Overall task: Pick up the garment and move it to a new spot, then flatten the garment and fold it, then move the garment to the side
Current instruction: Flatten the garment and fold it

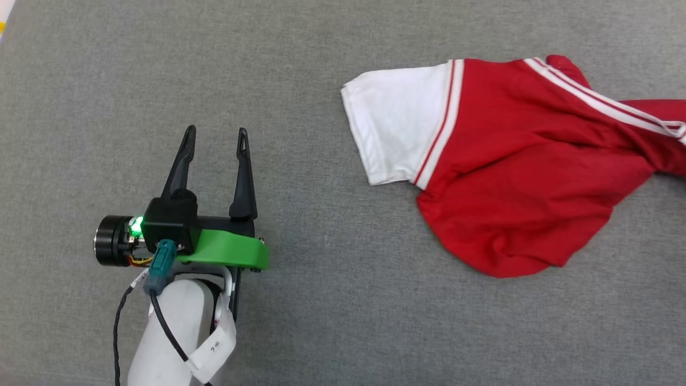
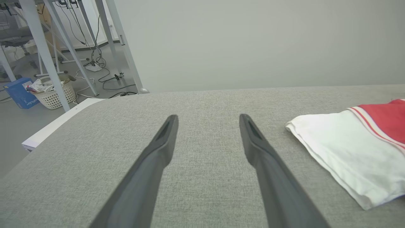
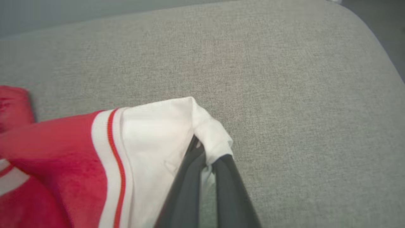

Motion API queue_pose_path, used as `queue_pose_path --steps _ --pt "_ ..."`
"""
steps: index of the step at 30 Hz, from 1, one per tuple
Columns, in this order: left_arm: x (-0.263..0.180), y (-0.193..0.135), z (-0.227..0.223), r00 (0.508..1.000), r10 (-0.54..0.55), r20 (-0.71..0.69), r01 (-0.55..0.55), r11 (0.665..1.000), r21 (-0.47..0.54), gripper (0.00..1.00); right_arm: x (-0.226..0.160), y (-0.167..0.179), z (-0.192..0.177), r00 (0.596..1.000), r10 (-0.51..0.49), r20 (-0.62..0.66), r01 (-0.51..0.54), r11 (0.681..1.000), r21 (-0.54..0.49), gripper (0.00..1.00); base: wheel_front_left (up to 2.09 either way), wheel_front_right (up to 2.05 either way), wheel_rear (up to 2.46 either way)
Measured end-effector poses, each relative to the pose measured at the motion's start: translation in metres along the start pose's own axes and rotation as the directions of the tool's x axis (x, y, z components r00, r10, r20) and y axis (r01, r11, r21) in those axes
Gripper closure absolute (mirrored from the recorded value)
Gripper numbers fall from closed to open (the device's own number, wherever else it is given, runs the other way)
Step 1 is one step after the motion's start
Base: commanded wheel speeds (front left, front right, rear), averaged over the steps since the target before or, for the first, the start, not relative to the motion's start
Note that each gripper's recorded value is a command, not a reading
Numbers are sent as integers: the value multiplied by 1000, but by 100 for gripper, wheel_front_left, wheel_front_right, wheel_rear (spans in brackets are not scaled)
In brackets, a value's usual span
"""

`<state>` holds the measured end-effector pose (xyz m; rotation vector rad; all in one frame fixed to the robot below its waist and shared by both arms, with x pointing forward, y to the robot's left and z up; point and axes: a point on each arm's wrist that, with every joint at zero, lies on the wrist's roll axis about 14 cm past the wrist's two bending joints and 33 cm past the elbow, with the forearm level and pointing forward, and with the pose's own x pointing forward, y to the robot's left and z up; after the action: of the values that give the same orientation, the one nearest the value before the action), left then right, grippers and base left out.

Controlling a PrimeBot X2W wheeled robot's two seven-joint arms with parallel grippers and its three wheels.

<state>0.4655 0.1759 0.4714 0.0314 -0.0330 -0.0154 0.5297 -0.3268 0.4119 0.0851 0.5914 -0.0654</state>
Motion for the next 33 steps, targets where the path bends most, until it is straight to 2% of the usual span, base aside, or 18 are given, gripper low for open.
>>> queue_pose_path --steps 4,8,9,10,11,14,20,25,33 --pt "-1 6 -5 1000 14 -14 -14 1000 5 0 10 -19 -43 989 -77 -123 81 996 23 100 0 0 0" --pt "-2 11 -5 1000 25 -18 -24 1000 14 0 15 -20 -40 991 -93 -101 97 994 41 100 0 0 0" --pt "-2 13 -4 999 28 -16 -28 999 16 0 15 -19 -37 993 -94 -75 98 994 49 92 0 0 0" --pt "-3 14 -3 999 31 -14 -31 999 17 0 14 -19 -33 994 -95 -50 98 994 53 51 0 0 0" --pt "-3 15 -1 999 34 -9 -34 999 19 0 13 -18 -27 995 -96 -15 97 994 55 0 0 0 0" --pt "-5 17 8 999 39 12 -39 999 22 0 3 -17 -4 989 -96 116 93 995 33 0 0 0 0" --pt "-8 19 30 998 26 64 -28 999 25 0 -37 -24 26 941 -102 321 122 992 -44 0 0 0 0" --pt "-1 13 47 994 -31 109 26 999 47 0 -79 -10 57 852 -64 519 123 989 -79 0 0 0 0" --pt "48 -17 92 959 -208 190 196 977 82 0 -144 34 71 732 11 681 109 985 -133 0 0 0 0"
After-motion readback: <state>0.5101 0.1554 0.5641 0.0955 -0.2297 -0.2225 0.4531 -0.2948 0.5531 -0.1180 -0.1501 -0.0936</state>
